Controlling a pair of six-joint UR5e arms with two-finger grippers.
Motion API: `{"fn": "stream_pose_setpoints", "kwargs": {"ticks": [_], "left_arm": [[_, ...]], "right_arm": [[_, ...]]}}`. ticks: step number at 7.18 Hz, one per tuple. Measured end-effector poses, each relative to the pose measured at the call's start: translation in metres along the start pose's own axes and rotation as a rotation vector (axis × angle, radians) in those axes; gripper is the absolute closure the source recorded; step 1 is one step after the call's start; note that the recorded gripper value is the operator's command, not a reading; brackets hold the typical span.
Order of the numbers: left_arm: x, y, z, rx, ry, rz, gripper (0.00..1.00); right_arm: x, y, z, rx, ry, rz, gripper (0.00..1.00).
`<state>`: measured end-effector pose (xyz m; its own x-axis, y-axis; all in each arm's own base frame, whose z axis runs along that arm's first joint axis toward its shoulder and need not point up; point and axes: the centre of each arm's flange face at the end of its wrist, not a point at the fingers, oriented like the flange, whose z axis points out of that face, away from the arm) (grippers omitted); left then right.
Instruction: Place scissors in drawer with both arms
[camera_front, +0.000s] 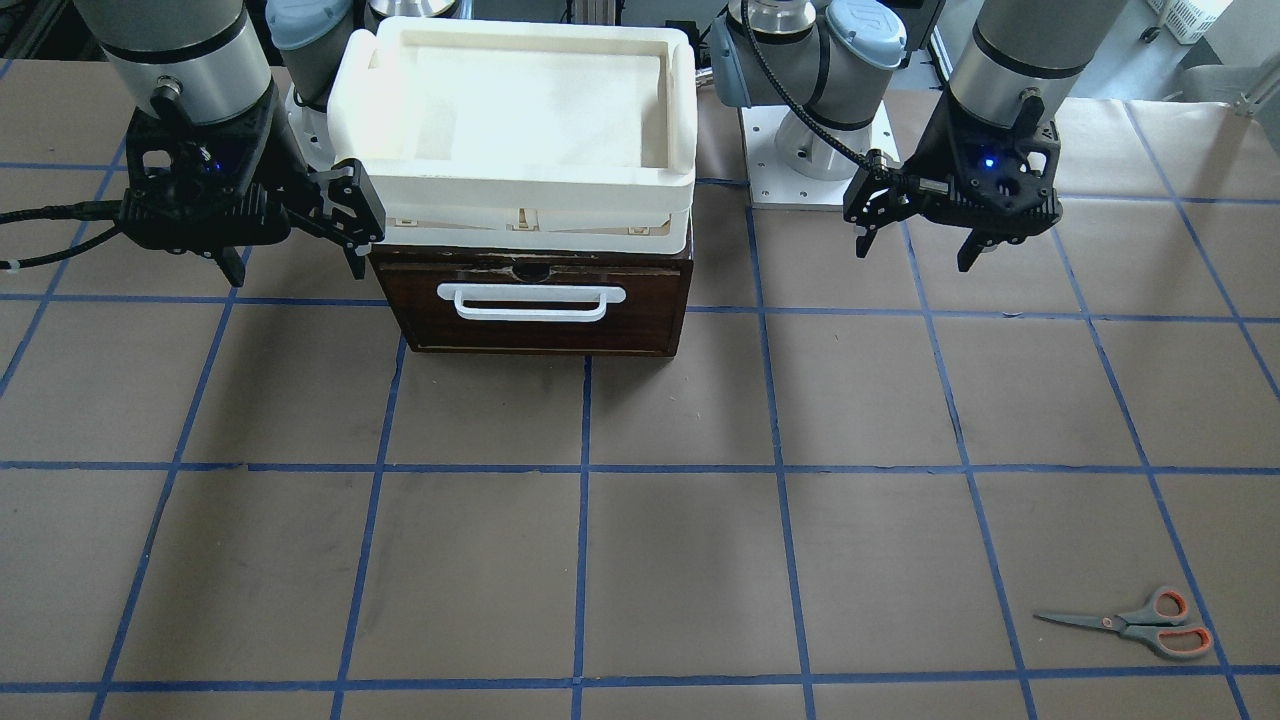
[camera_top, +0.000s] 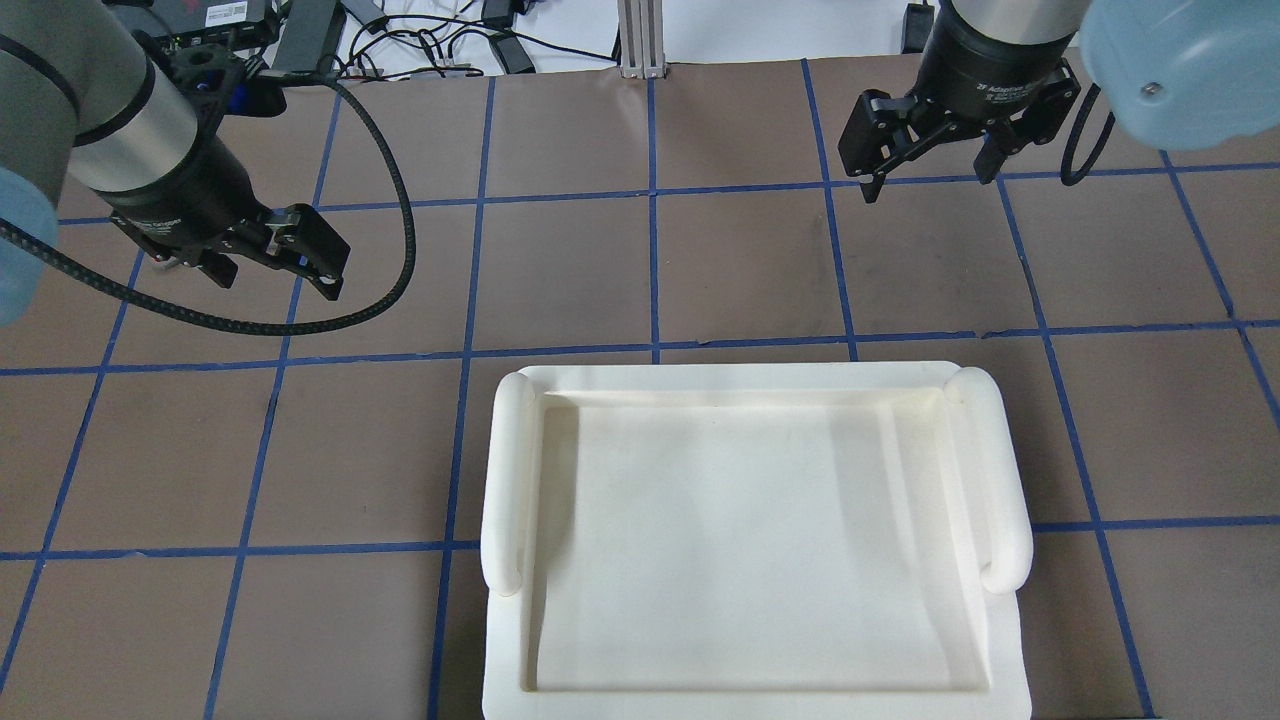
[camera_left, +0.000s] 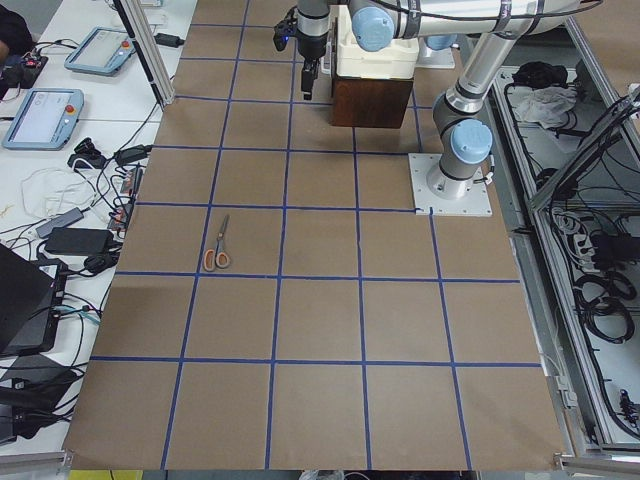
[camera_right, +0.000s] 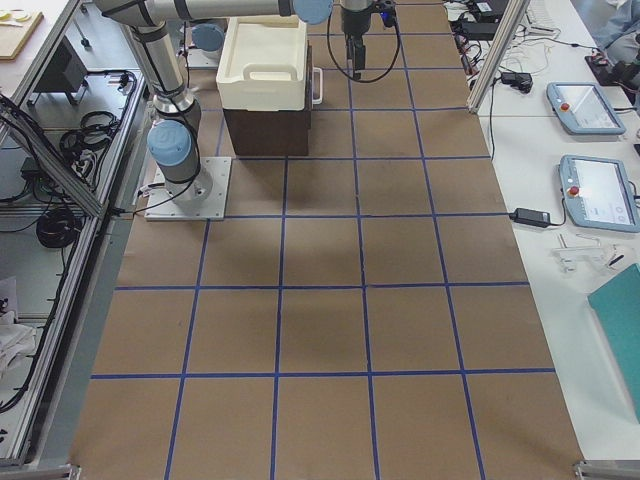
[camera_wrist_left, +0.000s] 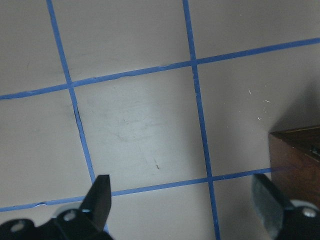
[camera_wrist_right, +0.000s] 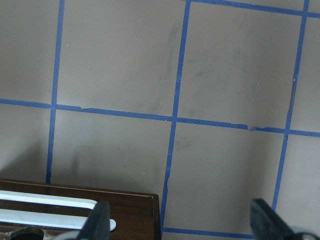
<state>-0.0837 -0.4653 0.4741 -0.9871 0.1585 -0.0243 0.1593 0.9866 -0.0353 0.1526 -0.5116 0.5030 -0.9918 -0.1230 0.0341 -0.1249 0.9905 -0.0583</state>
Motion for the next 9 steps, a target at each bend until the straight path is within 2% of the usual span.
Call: {"fn": "stream_pose_setpoints", "kwargs": {"ticks": [4, 6, 7, 9], "left_arm": [[0.000, 0.000, 0.002, -0.004, 0.002, 0.000, 0.00], [-0.010, -0.001, 0.005, -0.006, 0.002, 0.027, 0.00], [-0.025, -0.003, 0.006, -0.003, 0.001, 0.106, 0.00], [-0.079, -0.006, 0.017, -0.018, 0.011, 0.299, 0.00]], "right_arm": [[-0.007, -0.004, 0.007, 0.003, -0.007, -0.027, 0.00], [-0.019, -0.017, 0.031, -0.036, -0.035, -0.176, 0.00], [-0.025, -0.025, 0.046, -0.059, -0.069, -0.218, 0.00], [-0.054, -0.030, 0.065, -0.081, -0.178, -0.262, 0.00]]}}
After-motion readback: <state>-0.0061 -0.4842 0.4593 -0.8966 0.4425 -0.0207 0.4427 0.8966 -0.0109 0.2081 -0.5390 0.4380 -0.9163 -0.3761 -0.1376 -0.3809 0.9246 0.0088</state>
